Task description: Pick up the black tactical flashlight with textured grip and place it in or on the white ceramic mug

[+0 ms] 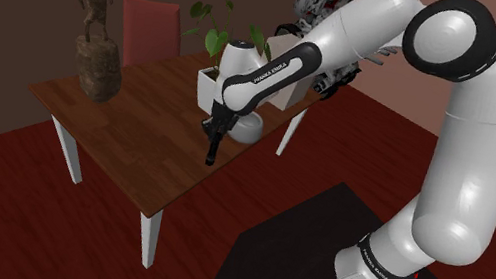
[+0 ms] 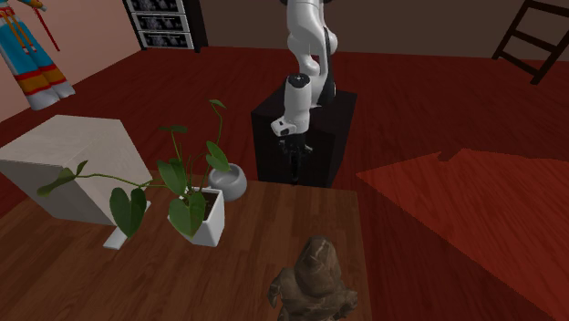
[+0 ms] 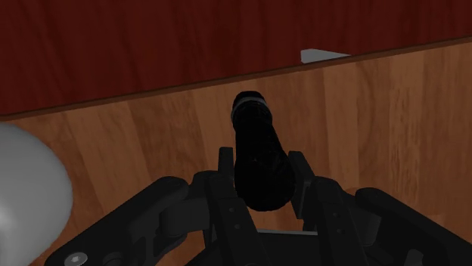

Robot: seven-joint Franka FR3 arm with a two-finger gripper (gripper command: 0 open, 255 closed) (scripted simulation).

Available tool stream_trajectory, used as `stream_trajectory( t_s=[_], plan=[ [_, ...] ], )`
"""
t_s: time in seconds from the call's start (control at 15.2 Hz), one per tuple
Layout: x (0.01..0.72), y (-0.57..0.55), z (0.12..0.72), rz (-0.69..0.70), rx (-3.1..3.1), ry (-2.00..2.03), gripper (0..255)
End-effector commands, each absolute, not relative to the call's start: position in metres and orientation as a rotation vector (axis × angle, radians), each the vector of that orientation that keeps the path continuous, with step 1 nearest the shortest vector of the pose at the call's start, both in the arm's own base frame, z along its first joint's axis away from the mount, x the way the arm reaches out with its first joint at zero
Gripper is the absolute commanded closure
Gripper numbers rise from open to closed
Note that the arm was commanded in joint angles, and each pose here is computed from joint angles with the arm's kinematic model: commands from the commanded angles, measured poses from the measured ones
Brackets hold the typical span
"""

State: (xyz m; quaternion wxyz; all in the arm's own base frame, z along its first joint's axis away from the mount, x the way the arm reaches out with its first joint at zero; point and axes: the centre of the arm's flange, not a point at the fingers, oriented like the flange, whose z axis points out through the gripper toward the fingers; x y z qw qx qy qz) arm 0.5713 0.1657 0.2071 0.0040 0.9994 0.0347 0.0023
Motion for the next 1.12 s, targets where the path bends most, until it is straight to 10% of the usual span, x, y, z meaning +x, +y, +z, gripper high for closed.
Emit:
stream_trajectory(
  t_s=[0.0, 1.06],
  plan=[
    [0.572, 0.166, 0.217, 0.007, 3.132, 0.109, 255],
    [0.572, 0.166, 0.302, 0.007, 3.132, 0.109, 255]
  ],
)
